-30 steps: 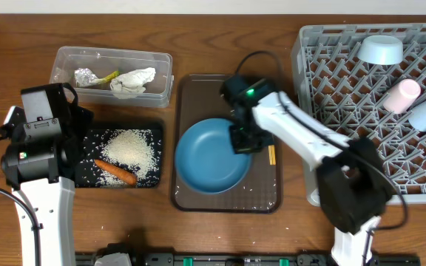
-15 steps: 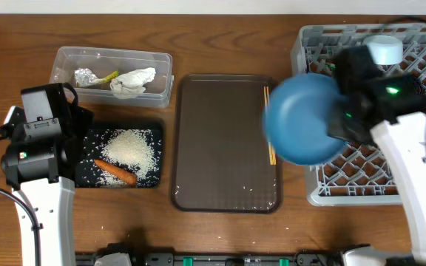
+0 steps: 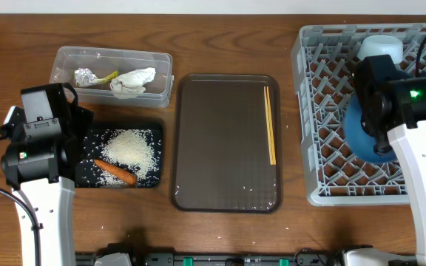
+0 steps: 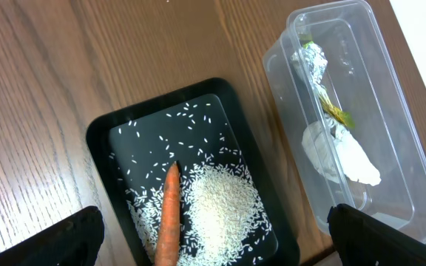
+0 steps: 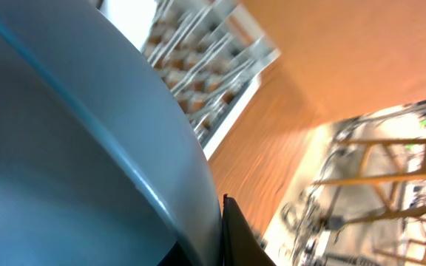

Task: Sort waste into correct bins and load items into the dishwasher rack
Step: 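Carry the blue plate right into the rack and stand it on edge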

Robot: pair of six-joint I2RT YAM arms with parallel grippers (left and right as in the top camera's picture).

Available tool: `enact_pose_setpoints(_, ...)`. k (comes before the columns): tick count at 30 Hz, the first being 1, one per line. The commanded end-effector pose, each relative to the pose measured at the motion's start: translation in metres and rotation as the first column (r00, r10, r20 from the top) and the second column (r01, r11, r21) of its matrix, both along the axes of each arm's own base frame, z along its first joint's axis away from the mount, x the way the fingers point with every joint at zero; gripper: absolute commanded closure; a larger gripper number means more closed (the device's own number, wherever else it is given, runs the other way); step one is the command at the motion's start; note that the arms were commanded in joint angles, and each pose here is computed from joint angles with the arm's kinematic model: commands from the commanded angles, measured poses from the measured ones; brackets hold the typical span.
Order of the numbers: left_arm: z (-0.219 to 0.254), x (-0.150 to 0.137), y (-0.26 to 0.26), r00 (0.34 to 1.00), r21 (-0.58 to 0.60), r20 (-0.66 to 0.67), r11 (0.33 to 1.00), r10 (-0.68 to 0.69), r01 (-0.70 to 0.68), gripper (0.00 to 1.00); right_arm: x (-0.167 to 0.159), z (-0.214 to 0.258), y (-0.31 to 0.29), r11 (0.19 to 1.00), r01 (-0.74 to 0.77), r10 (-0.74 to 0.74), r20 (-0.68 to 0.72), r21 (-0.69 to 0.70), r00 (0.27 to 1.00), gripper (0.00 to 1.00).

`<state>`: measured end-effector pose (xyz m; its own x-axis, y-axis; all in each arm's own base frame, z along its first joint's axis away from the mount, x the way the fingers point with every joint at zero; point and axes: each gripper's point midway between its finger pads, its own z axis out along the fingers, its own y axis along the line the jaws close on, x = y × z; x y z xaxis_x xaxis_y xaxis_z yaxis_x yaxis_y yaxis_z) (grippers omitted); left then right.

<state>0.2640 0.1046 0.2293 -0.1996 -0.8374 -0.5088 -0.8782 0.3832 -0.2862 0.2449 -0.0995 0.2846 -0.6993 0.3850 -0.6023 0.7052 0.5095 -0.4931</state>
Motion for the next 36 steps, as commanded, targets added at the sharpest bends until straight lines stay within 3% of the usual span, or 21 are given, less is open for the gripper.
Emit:
enact_pose_setpoints(1, 0.001, -0.003, 0.005, 1.000, 0.020, -0.007, 1.000, 0.016, -0.016, 0.01, -0.001, 0.045, -0.029, 0.962, 0.065, -0.036, 0.113, -0.266, 0.993, 0.99)
enact_pose_setpoints(8, 0.001, -0.003, 0.005, 1.000, 0.020, -0.008, 1.000, 0.016, -0.016, 0.01, 0.000, 0.061, -0.048, 0.922, 0.133, -0.077, 0.163, -0.365, 0.984, 0.99)
enact_pose_setpoints(13, 0.001, -0.003, 0.005, 1.000, 0.020, -0.008, 1.000, 0.016, -0.016, 0.01, 0.000, 0.073, -0.065, 0.849, 0.177, -0.111, 0.158, -0.498, 0.981, 0.99)
enact_pose_setpoints(19, 0.001, -0.003, 0.005, 1.000, 0.020, -0.008, 1.000, 0.016, -0.016, 0.01, 0.010, 0.056, -0.071, 0.814, 0.182, -0.122, 0.143, -0.552, 0.982, 0.99)
enact_pose_setpoints(28, 0.001, -0.003, 0.005, 1.000, 0.020, -0.008, 1.000, 0.016, -0.016, 0.01, 0.012, 0.010, -0.070, 0.786, 0.083, -0.112, -0.009, -0.613, 0.994, 0.99)
enact_pose_setpoints(36, 0.001, -0.003, 0.005, 1.000, 0.020, -0.008, 1.000, 0.016, -0.016, 0.01, 0.020, -0.007, -0.056, 0.804, 0.041, -0.061, -0.014, -0.593, 0.998, 0.99)
